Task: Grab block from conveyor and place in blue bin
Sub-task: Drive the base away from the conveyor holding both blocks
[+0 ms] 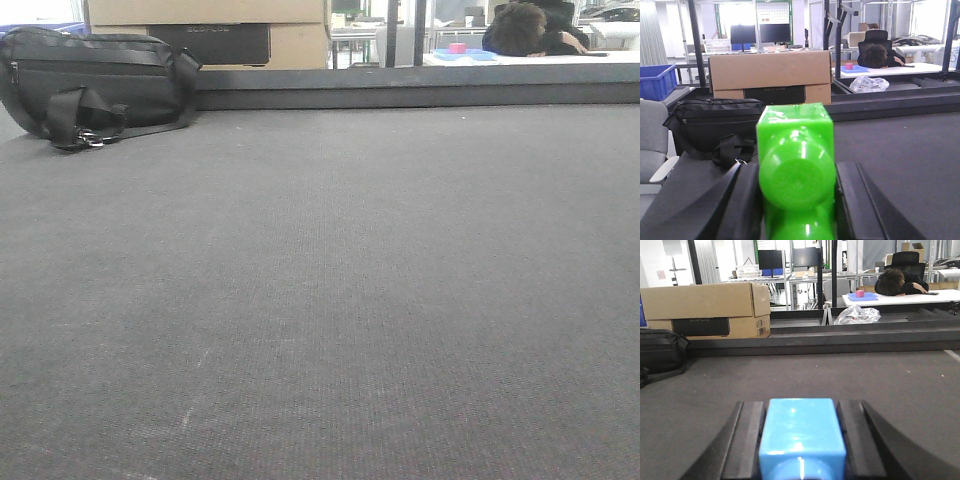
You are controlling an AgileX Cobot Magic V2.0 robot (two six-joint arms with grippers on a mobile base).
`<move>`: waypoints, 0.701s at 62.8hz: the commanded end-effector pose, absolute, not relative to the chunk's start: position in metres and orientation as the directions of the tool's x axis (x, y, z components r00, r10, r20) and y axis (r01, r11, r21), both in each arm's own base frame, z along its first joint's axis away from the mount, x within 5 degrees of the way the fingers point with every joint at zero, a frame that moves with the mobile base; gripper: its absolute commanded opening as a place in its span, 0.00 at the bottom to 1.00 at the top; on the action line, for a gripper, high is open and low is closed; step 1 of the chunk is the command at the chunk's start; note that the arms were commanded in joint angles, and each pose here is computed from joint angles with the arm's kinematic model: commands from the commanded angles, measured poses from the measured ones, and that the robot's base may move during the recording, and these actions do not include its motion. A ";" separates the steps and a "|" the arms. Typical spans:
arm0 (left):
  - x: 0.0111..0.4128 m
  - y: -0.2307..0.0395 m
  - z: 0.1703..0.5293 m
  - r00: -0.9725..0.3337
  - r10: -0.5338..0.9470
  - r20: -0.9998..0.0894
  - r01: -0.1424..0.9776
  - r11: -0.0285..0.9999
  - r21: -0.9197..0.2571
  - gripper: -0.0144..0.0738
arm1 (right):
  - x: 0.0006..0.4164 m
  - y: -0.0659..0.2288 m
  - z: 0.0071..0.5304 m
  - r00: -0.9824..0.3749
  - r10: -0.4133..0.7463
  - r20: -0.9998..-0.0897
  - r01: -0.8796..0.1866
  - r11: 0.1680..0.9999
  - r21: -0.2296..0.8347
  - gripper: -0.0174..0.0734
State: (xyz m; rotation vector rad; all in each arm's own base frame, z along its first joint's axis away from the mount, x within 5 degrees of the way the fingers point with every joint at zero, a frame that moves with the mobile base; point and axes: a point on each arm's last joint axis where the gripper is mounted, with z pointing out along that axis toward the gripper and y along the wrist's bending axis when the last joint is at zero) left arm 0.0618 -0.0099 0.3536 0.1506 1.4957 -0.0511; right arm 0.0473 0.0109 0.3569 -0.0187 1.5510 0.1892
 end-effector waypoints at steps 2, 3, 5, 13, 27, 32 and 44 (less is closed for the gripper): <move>0.061 -0.010 0.354 0.092 0.055 -0.994 0.125 0.990 0.066 0.04 | 0.046 0.010 0.358 0.029 0.108 -0.994 -0.130 0.986 0.104 0.01; 0.061 -0.010 0.354 0.092 0.055 -0.994 0.125 0.990 0.066 0.04 | 0.046 0.010 0.358 0.029 0.108 -0.994 -0.130 0.986 0.104 0.01; 0.061 -0.010 0.354 0.092 0.055 -0.994 0.125 0.990 0.066 0.04 | 0.046 0.010 0.358 0.029 0.108 -0.994 -0.130 0.986 0.104 0.01; 0.061 -0.010 0.354 0.092 0.055 -0.994 0.125 0.990 0.066 0.04 | 0.046 0.010 0.358 0.029 0.108 -0.994 -0.130 0.986 0.104 0.01; 0.061 -0.010 0.354 0.092 0.055 -0.994 0.125 0.990 0.066 0.04 | 0.046 0.010 0.358 0.029 0.108 -0.994 -0.130 0.986 0.104 0.01; 0.061 -0.010 0.354 0.092 0.055 -0.994 0.125 0.990 0.066 0.04 | 0.046 0.010 0.358 0.029 0.108 -0.994 -0.130 0.986 0.104 0.01; 0.061 -0.010 0.354 0.092 0.055 -0.994 0.125 0.990 0.066 0.04 | 0.046 0.010 0.358 0.029 0.108 -0.994 -0.130 0.986 0.104 0.01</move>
